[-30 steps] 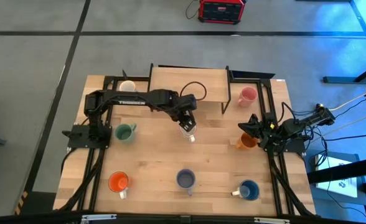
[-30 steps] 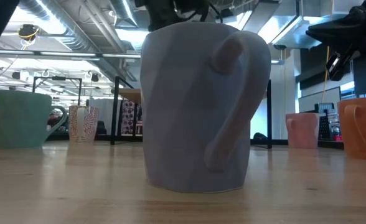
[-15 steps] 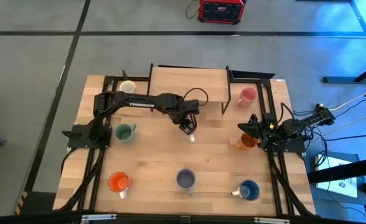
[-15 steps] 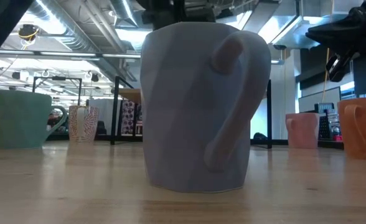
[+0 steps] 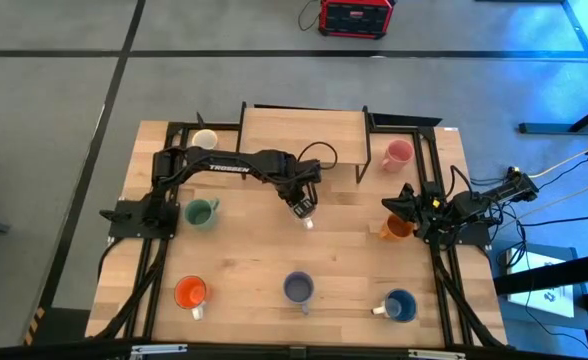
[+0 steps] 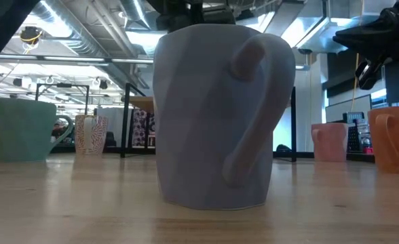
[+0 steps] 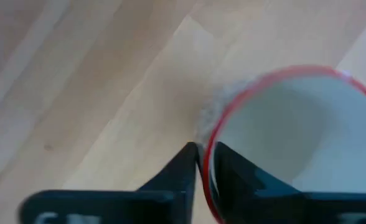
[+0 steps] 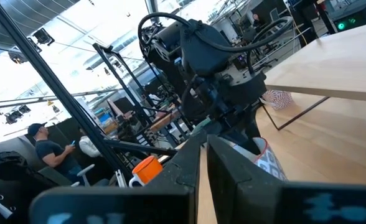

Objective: Place coffee mugs
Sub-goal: Put the white patterned mug on the shelf

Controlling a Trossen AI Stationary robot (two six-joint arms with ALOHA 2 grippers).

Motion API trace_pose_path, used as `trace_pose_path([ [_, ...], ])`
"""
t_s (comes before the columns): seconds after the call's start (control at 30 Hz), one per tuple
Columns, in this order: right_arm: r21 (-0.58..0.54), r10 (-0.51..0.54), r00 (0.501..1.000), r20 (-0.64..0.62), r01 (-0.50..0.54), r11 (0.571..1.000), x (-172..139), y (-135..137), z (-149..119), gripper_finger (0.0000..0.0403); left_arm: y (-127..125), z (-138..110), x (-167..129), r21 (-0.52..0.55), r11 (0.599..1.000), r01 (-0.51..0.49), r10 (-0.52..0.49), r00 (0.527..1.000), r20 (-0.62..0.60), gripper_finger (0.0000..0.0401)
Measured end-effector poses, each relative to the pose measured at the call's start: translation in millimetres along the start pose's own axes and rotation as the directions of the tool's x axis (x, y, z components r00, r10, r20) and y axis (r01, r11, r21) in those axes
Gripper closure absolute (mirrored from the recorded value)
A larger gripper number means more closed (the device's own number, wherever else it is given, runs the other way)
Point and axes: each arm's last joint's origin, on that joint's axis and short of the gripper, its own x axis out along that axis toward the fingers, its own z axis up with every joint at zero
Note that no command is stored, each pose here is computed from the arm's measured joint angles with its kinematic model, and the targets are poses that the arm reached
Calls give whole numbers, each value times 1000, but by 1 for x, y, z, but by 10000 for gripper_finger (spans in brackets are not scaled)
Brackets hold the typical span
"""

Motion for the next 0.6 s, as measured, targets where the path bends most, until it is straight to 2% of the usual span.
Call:
trace_pose_path([
  [0.07, 0, 0, 1000, 0, 0, 1000, 0, 0, 0, 384, 0, 0, 0, 33, 999, 0, 0, 1000, -4, 385],
  [0.17, 3, 3, 1000, 4, -3, 1000, 0, 0, 0, 384, 0, 0, 0, 56, 998, 3, -3, 1000, -4, 385],
  [0.27, 3, 4, 1000, 4, -4, 1000, 0, 0, 0, 384, 1, -1, -14, 87, 996, -2, 3, 1000, -16, 385],
  [0.47, 1, 3, 1000, 1, -3, 1000, 0, 0, 0, 384, -6, 11, -86, 190, 982, -2, -1, 1000, 15, 385],
  [0.6, -1, 3, 1000, 0, -3, 1000, 0, 0, 0, 384, -6, 23, -132, 225, 974, -19, -5, 994, 108, 385],
])
